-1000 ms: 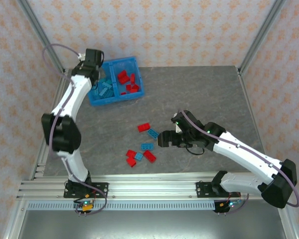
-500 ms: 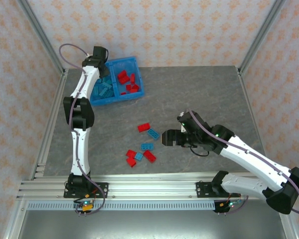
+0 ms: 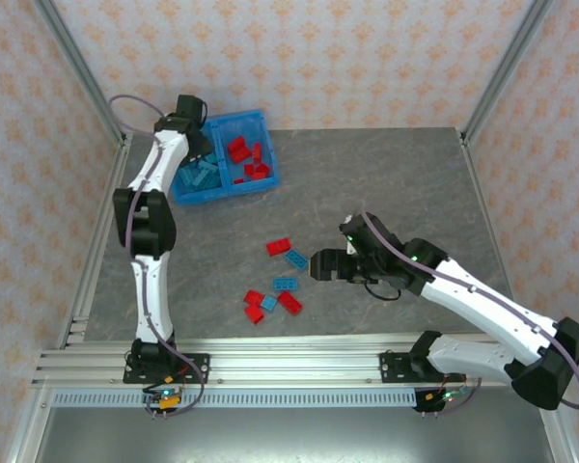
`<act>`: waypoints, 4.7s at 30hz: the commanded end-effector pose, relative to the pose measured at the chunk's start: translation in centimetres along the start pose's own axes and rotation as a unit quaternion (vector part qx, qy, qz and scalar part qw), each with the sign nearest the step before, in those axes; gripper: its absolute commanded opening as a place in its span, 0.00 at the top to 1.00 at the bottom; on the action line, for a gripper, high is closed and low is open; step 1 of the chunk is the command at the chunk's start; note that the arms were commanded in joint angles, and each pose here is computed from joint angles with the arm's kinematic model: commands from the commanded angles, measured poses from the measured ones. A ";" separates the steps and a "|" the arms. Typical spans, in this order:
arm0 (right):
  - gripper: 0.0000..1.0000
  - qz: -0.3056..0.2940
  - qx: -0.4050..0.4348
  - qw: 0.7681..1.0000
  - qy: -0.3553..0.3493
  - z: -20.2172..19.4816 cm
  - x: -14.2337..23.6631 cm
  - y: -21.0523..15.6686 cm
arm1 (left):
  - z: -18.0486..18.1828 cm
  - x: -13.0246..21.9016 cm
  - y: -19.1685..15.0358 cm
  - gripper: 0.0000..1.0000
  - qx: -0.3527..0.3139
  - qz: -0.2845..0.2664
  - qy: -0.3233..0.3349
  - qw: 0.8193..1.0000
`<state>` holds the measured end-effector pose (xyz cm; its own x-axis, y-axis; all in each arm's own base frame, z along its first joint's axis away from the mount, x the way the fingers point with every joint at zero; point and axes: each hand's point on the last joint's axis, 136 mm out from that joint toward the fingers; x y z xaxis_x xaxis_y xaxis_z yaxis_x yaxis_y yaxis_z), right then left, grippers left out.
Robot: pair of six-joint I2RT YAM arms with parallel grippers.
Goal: Sort the legos into containers by color
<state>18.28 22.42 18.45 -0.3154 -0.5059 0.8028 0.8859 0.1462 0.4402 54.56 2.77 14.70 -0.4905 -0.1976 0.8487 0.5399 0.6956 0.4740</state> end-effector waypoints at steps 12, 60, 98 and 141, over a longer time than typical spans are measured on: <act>0.05 -0.067 0.018 0.997 -0.045 -0.7 0.1 3.7 | -0.4 18.3 -20.0 0.50 -0.033 0.055 -0.184 0.981; 0.06 0.037 0.017 0.998 0.045 1.6 -2.1 -1.1 | -0.1 12.9 -24.6 0.70 -0.092 0.096 -0.104 0.986; 0.06 0.000 0.022 1.000 0.001 1.2 -1.4 1.5 | -1.5 5.3 4.6 0.48 0.043 -0.077 -0.036 0.995; 0.12 0.149 0.121 0.961 -0.199 -0.9 -24.2 5.9 | 14.8 29.1 -32.2 0.00 -0.675 0.009 -0.492 0.550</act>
<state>32.08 35.69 2.48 -0.2415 -0.1054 0.9646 0.8633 0.4306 0.2632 13.32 -14.51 20.68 -0.2889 0.7037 0.6490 0.2845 -0.5842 0.7601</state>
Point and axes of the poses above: each hand's point on the last joint's axis, 136 mm out from that joint toward the fingers, its own x axis back along the fingers, its own z axis along the line the jaws close on, y = z × x, and after that the axes turned 10 degrees about x, right-handed
